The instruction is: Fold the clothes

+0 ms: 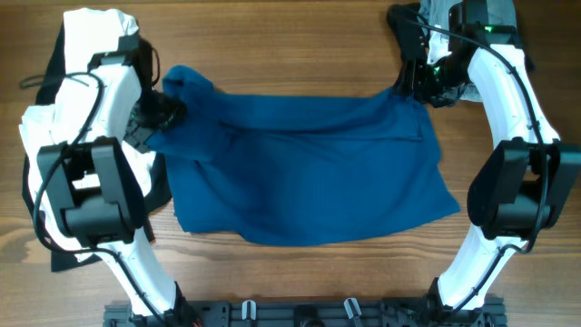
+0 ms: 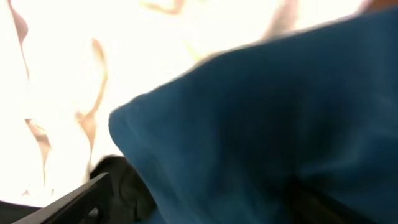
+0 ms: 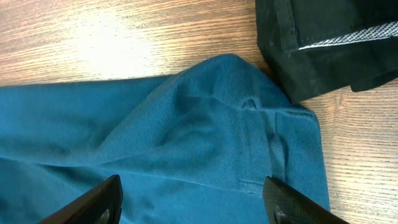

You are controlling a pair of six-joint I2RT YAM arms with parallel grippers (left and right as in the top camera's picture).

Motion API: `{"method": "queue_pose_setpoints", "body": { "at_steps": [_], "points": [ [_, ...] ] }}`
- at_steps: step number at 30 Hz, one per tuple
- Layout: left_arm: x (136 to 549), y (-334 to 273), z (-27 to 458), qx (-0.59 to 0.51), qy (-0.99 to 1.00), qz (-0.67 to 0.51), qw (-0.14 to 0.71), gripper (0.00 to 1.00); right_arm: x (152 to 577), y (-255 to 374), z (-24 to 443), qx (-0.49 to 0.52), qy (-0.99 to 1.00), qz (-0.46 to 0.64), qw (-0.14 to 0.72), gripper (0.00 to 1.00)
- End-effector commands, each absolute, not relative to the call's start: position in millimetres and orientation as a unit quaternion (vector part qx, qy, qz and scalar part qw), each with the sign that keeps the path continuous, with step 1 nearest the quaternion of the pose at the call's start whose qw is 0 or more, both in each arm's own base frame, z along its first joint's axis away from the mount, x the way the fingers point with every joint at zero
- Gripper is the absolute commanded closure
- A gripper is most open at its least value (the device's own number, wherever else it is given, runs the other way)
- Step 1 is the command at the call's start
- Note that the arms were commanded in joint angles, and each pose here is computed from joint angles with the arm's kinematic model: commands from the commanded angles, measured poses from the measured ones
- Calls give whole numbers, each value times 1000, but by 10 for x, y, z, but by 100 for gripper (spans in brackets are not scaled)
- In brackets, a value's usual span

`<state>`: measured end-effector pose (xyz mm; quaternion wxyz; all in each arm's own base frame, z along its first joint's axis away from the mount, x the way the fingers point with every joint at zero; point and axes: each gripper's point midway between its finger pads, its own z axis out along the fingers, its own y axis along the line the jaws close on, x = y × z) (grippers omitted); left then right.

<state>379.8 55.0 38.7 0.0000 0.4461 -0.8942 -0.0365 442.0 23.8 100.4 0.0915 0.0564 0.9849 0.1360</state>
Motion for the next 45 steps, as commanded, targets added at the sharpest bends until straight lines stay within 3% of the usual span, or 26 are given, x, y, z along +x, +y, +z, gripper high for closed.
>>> {"method": "queue_pose_setpoints", "body": {
  "at_steps": [1,7,12,19,21,23,24,30,38,45],
  "points": [
    [3743,569,239,465,-885,-25,8,20,4445,298,1053,58,983,146,97,27],
    [3660,557,40,465,-885,-26,10,29,4453,298,1055,58,983,147,98,26],
    [3776,586,18,465,-885,-21,-16,49,4454,298,1055,59,982,147,98,26],
    [3946,683,344,450,-891,-29,-51,56,4453,298,1055,59,983,147,98,25],
    [4028,728,546,430,-899,-32,-75,66,4454,300,1053,59,983,147,98,25],
    [4068,744,684,429,-898,-29,-95,90,4452,298,1053,60,983,147,98,25],
    [4070,745,700,429,-897,-28,-97,96,4451,300,1053,59,983,147,98,25],
    [4084,682,773,423,-900,-12,-101,96,4295,309,1029,76,984,148,63,26],
    [4117,636,1371,413,-894,23,-171,96,4101,164,780,99,990,102,26,26],
    [4118,642,1395,413,-893,22,-175,96,3964,-35,470,155,987,42,10,28]
  ]
}}
